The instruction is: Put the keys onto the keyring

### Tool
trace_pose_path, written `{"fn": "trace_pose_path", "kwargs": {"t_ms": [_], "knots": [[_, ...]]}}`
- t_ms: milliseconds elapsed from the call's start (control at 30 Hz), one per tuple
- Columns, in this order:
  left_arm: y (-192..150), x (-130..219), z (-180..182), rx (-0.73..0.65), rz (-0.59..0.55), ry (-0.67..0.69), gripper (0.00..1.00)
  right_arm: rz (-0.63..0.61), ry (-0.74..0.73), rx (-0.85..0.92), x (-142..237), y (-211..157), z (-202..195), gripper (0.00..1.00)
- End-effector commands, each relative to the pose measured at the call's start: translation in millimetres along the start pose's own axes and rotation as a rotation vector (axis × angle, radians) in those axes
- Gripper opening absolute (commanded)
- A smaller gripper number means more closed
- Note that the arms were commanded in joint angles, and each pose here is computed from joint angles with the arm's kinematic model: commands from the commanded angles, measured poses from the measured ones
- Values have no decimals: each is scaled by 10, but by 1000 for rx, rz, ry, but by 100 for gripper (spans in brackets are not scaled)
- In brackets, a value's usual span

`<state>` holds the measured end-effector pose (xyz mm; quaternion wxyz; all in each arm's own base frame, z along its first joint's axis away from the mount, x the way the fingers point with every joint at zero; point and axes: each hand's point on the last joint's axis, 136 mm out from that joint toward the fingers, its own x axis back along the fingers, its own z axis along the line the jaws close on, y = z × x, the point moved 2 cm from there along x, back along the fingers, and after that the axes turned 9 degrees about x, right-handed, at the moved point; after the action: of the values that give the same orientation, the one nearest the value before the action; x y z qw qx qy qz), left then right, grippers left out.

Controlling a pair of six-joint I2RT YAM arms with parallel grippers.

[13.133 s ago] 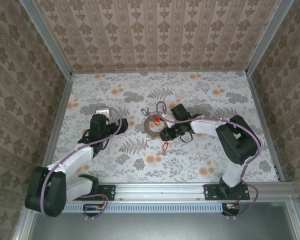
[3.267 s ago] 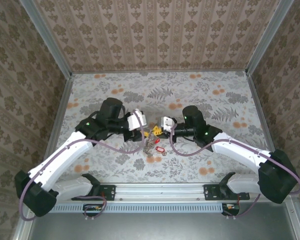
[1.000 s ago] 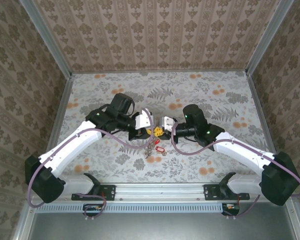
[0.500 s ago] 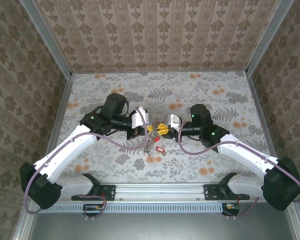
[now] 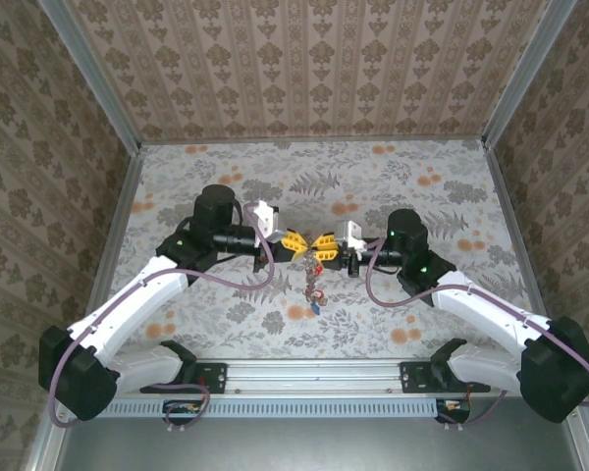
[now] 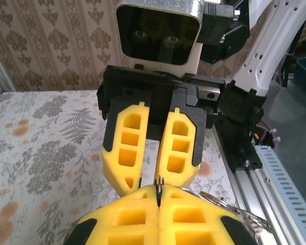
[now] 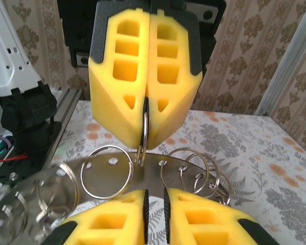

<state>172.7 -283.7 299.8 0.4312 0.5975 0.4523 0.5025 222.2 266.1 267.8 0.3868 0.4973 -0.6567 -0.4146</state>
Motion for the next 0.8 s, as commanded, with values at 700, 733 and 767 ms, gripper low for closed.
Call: {"fn": "trace_pose_path", "kwargs": {"t_ms": [700,733,767], "knots": [[64,-51,48,-24,-73,24,0,-128,15,35,49,334,-1,19],[60,-49,49,-26,-72,26,0,-126,16,35,49,331,1,19],[64,-48,52,-27,-74,27,0,-124,18,36,48,334,2,18]]}}
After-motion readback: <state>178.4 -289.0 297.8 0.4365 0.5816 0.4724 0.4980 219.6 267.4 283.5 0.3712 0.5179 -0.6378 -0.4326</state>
